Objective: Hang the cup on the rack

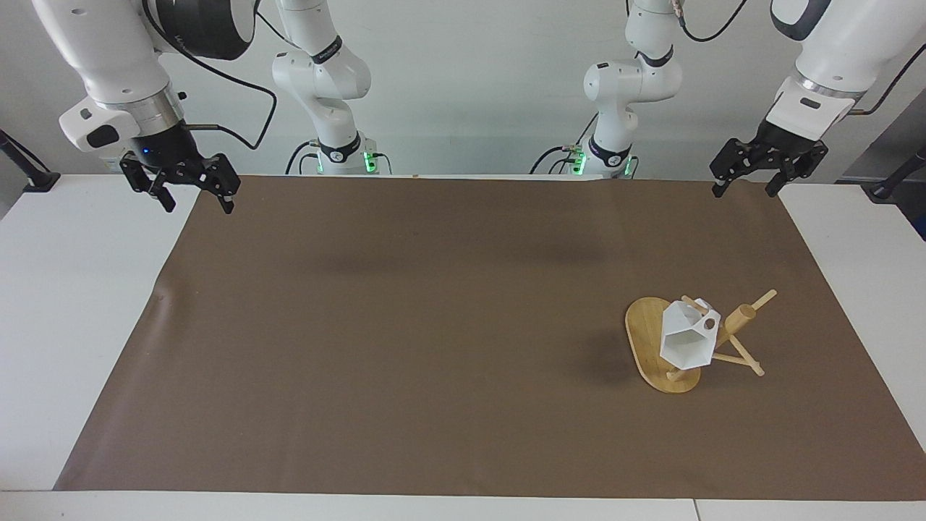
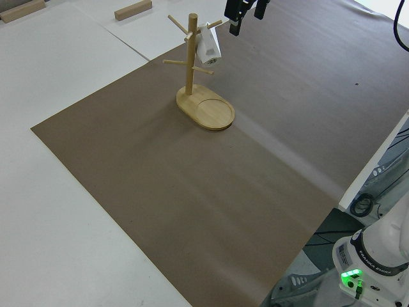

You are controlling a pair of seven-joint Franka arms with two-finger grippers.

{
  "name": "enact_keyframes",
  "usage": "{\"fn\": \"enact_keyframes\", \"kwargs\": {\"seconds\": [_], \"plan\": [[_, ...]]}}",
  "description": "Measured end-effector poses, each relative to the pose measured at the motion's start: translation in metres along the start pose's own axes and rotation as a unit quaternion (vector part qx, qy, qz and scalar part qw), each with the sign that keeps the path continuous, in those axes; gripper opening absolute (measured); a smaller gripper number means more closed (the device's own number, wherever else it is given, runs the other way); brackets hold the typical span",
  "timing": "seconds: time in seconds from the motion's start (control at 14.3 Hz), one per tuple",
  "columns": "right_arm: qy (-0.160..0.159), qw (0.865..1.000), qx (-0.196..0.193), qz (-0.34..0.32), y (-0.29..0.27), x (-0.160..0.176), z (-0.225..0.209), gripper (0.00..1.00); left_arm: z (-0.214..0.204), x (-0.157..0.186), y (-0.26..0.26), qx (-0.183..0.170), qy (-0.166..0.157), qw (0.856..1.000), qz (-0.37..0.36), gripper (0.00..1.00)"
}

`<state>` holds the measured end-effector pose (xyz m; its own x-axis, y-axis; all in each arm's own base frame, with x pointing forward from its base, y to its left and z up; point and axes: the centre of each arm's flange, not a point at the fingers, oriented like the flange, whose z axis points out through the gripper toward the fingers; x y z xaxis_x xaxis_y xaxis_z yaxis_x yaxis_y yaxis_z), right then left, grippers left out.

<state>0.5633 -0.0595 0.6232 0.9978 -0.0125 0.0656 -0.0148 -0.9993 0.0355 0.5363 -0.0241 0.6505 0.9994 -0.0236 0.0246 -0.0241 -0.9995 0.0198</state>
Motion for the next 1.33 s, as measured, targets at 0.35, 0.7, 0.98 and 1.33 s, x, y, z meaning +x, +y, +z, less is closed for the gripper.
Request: {"fn": "enact_keyframes", "kwargs": {"seconds": [0.35, 0.7, 0.98, 1.33], "plan": [[0.0, 1.0, 0.0, 0.0, 0.0, 0.0, 0.0, 1.0, 0.006, 0.0, 0.0, -0.001, -0.014, 1.0, 0.008, 1.0], [0.0, 1.0, 0.0, 0.0, 0.0, 0.0, 0.0, 1.0, 0.006, 0.001, 0.002, -0.001, -0.014, 1.0, 0.01, 1.0], [0.0, 1.0, 0.0, 0.0, 0.0, 0.0, 0.0, 1.0, 0.014, 0.001, 0.006, -0.001, -0.021, 1.0, 0.002, 1.0], [0.0, 1.0, 0.0, 0.0, 0.0, 0.0, 0.0, 1.0, 0.015, 0.001, 0.006, -0.001, -0.02, 1.0, 0.0, 1.0]]}}
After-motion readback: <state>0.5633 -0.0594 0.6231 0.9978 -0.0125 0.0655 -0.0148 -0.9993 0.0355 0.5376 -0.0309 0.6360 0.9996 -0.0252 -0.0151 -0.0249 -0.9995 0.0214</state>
